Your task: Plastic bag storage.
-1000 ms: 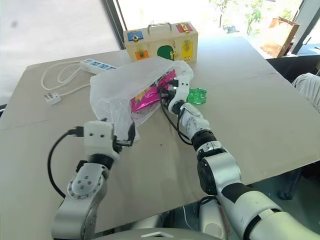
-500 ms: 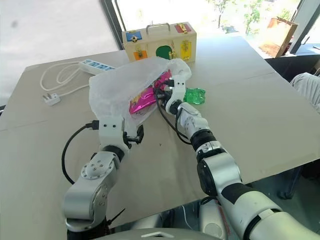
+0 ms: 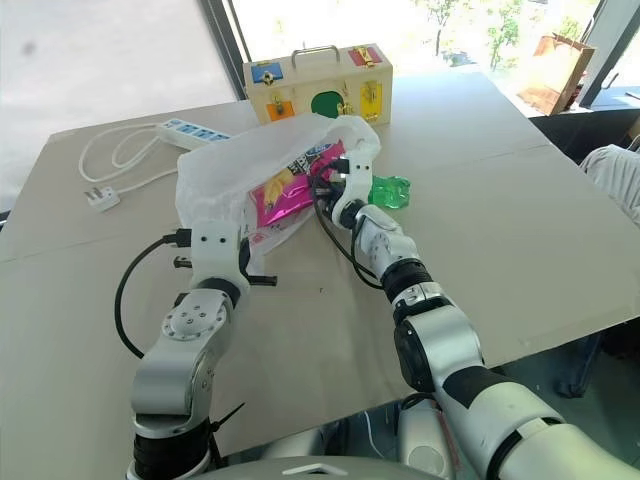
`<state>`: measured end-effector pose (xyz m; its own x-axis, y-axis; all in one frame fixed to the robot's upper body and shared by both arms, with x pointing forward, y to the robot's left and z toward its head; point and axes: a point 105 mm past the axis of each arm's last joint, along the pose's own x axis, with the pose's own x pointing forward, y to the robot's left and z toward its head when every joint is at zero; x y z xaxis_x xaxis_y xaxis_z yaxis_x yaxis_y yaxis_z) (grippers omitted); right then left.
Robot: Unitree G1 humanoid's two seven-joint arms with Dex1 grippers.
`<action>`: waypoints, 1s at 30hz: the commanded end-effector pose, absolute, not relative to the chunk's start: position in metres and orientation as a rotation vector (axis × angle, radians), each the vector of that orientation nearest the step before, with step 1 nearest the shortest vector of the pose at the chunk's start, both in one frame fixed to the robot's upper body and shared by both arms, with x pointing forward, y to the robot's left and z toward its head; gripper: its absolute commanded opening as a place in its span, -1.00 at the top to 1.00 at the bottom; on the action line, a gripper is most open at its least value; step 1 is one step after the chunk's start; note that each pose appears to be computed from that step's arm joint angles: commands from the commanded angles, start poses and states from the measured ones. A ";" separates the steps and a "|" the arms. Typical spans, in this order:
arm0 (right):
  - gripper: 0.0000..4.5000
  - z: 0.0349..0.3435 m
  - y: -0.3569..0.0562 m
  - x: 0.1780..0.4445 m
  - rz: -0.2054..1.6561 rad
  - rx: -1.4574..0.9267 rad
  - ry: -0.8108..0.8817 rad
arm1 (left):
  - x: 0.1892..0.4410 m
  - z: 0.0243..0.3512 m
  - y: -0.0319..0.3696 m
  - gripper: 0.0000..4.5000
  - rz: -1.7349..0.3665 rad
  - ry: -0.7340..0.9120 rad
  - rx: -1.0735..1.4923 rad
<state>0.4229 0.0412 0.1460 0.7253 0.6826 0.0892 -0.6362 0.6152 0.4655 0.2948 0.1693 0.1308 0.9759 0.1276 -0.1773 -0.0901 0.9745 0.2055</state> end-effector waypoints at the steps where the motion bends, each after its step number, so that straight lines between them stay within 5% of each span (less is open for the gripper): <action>1: 1.00 0.143 0.113 0.378 0.900 0.659 0.142 | 0.291 0.150 0.173 0.98 0.146 0.101 0.207; 8: 1.00 0.152 0.115 0.380 0.903 0.718 0.137 | 0.280 0.193 0.168 0.98 0.036 -0.181 0.342; 12: 1.00 0.205 0.151 0.337 1.296 0.695 0.032 | 0.254 0.176 0.159 0.98 -0.125 -0.161 0.295; 17: 1.00 0.260 0.165 0.323 1.411 1.111 0.170 | 0.255 0.190 0.166 0.98 -0.158 -0.238 0.233; 23: 1.00 0.227 0.184 0.349 1.069 0.970 0.210 | 0.258 0.203 0.158 0.98 -0.256 -0.301 0.115; 30: 1.00 0.231 0.150 0.385 0.804 0.795 0.014 | 0.271 0.224 0.175 0.98 -0.287 -0.364 0.128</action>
<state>0.4512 0.0304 0.1908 0.8738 0.4583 0.1625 -0.4422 0.6100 0.6576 0.2712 0.1675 0.2113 0.9086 -0.3073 0.2827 0.2722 0.9493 0.1570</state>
